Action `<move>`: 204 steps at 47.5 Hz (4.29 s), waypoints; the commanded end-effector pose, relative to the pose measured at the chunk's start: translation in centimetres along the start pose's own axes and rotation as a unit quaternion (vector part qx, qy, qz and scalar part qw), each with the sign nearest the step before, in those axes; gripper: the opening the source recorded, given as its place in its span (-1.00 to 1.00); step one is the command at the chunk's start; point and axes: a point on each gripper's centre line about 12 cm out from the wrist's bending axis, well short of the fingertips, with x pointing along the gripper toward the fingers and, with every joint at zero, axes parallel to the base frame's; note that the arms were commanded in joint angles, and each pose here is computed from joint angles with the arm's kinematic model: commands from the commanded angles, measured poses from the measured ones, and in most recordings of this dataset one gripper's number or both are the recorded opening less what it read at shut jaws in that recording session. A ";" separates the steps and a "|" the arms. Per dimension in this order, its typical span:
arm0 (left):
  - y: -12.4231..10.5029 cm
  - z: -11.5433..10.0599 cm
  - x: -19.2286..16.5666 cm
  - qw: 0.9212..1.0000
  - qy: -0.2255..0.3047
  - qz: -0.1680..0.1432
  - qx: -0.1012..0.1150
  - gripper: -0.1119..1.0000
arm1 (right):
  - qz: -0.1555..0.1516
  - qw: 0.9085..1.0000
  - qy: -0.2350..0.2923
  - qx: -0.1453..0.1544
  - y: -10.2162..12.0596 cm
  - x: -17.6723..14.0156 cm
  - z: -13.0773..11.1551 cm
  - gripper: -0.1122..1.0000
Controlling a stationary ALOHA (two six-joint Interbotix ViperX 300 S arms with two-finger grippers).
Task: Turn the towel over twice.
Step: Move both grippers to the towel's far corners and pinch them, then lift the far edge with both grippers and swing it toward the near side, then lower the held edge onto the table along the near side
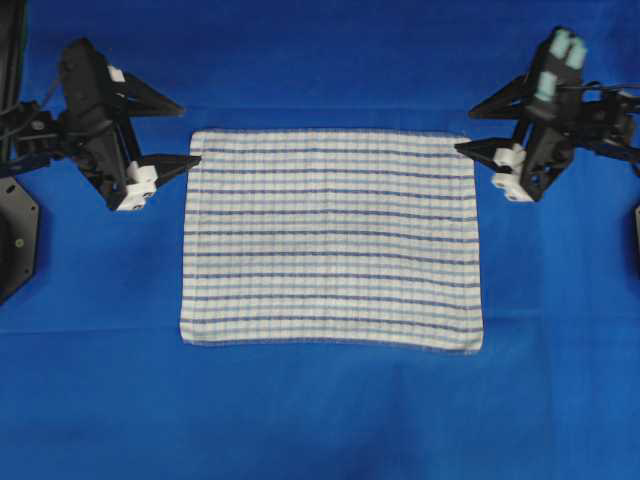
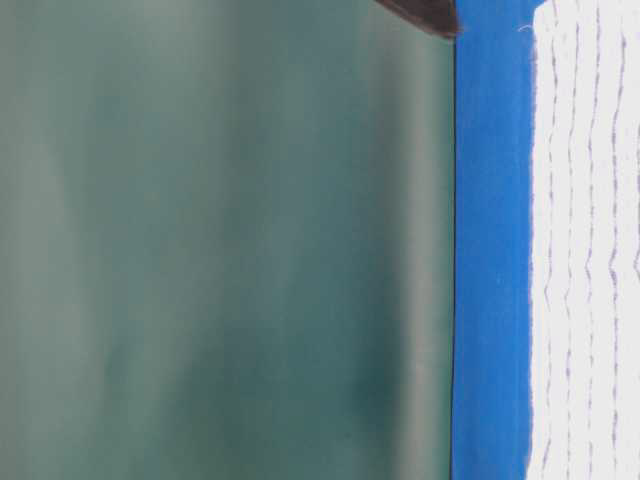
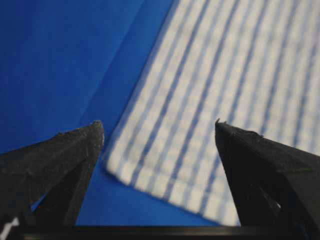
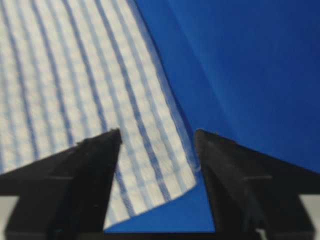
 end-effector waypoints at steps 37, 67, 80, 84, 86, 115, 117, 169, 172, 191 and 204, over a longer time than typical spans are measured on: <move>3.7 -6.1 4.6 0.992 0.102 0.060 -0.033 0.07 | -0.036 0.996 0.076 0.021 -2.8 4.7 -3.4 -0.15; 3.3 -1.9 4.6 0.998 0.039 0.053 -0.026 -0.77 | -0.064 0.997 0.029 0.042 -5.0 3.4 -0.5 -0.69; 6.3 3.1 2.9 0.995 -0.015 0.098 -0.030 -0.77 | -0.098 0.994 -0.020 0.046 -7.6 1.2 3.8 -0.69; 7.4 4.8 2.0 0.992 -0.041 0.117 -0.022 -0.77 | -0.107 0.993 -0.034 0.040 -8.3 0.6 5.2 -0.69; 7.8 5.8 1.5 0.990 -0.057 0.125 -0.016 -0.77 | -0.112 0.992 -0.039 0.037 -8.6 0.2 5.9 -0.69; 8.5 12.7 -3.4 0.968 -0.190 0.161 0.035 -0.77 | -0.153 0.982 -0.102 -0.036 -10.0 -6.9 17.4 -0.69; 8.4 13.1 -4.0 0.966 -0.200 0.162 0.038 -0.77 | -0.153 0.982 -0.104 -0.037 -9.9 -7.4 17.8 -0.69; -5.4 3.1 -5.5 0.986 -0.071 -0.110 0.099 -0.77 | 0.085 0.991 0.083 -0.067 7.4 -8.6 5.0 -0.69; -6.3 2.3 -5.5 0.984 -0.052 -0.132 0.109 -0.77 | 0.097 0.989 0.100 -0.058 8.3 -8.3 3.5 -0.69; -11.1 -1.9 -6.0 0.965 0.033 -0.233 0.118 -0.77 | 0.156 0.975 0.155 -0.023 13.9 -6.6 -1.5 -0.69; -13.3 -4.2 -5.2 0.949 0.090 -0.261 0.148 -0.77 | 0.157 0.970 0.187 -0.022 16.1 -5.3 -2.3 -0.69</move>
